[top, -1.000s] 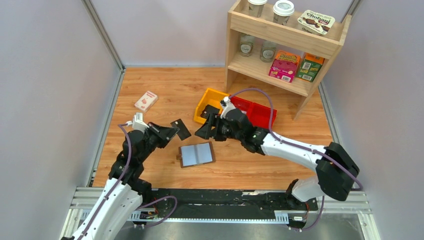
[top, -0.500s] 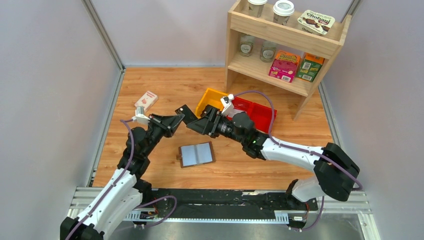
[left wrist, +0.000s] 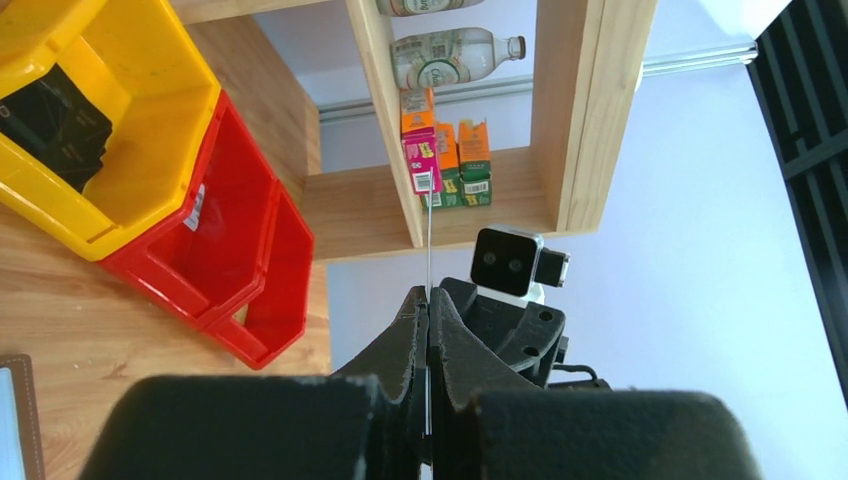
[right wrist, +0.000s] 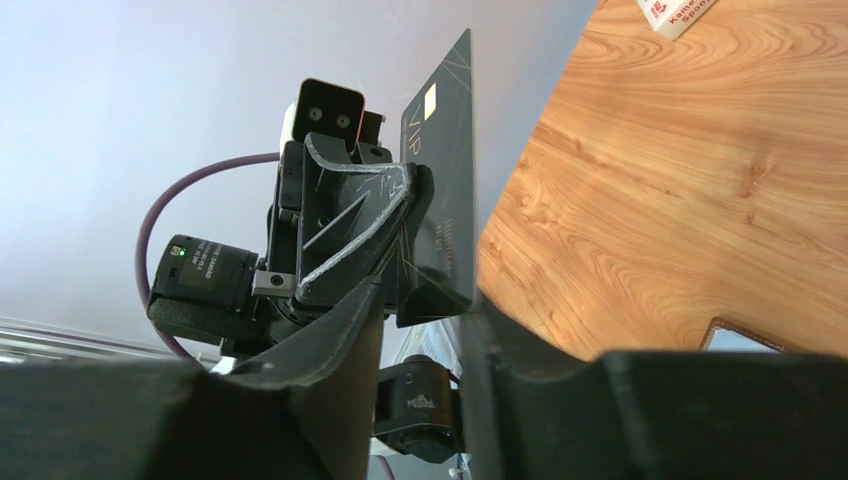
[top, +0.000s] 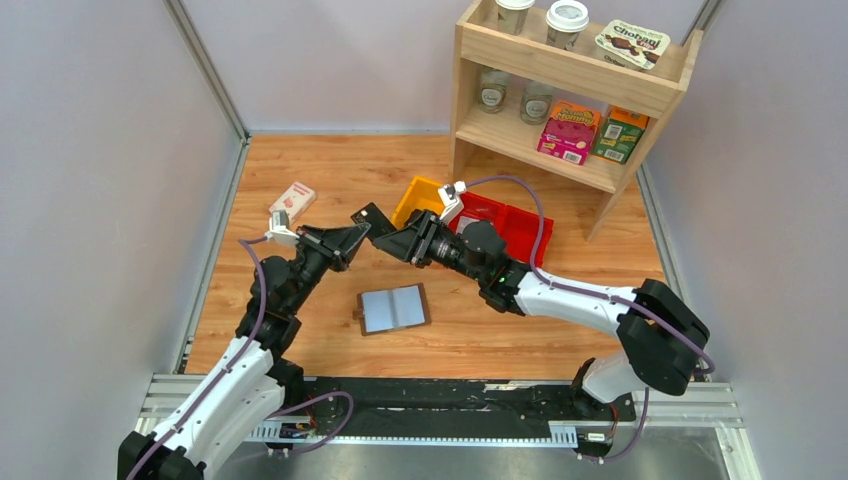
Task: Take the credit cards out of the card holder
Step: Place the credit card in the storage box.
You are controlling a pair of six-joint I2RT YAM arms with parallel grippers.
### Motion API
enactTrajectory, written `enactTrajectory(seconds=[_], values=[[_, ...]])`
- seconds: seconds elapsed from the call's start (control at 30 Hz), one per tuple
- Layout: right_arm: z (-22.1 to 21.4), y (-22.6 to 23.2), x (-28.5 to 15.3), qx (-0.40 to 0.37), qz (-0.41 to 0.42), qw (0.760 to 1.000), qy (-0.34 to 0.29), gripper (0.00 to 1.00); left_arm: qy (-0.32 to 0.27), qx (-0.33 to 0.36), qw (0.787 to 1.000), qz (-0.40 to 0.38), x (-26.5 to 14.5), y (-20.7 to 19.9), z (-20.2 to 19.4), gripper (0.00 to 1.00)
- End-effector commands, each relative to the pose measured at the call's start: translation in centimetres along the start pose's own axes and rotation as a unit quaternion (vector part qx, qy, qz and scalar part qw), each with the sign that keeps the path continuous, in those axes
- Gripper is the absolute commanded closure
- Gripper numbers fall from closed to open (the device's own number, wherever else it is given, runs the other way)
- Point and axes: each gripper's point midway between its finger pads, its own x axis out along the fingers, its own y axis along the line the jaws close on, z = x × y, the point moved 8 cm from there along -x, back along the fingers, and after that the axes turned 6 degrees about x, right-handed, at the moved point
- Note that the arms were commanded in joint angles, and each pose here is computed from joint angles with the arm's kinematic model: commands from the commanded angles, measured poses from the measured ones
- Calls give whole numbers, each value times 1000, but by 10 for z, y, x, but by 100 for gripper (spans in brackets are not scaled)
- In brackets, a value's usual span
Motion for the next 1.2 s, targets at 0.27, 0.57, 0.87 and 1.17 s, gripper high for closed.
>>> enactTrajectory(seconds=[0.27,0.57,0.87,1.17], values=[[17,21,-1,-53,49,997,-40,100,1,-1,999,-37,-3,-8,-1,97],[31,-8,-16,-98,-61,993,26,100,20,134,991,5,-20,8,-5,34],[65,-63,-34,-147,-284,941,108,100,95,392,899,170,-55,13,14,19],[97,-113,-7,-134,-376,906,143,100,160,425,851,264,-72,29,17,18]])
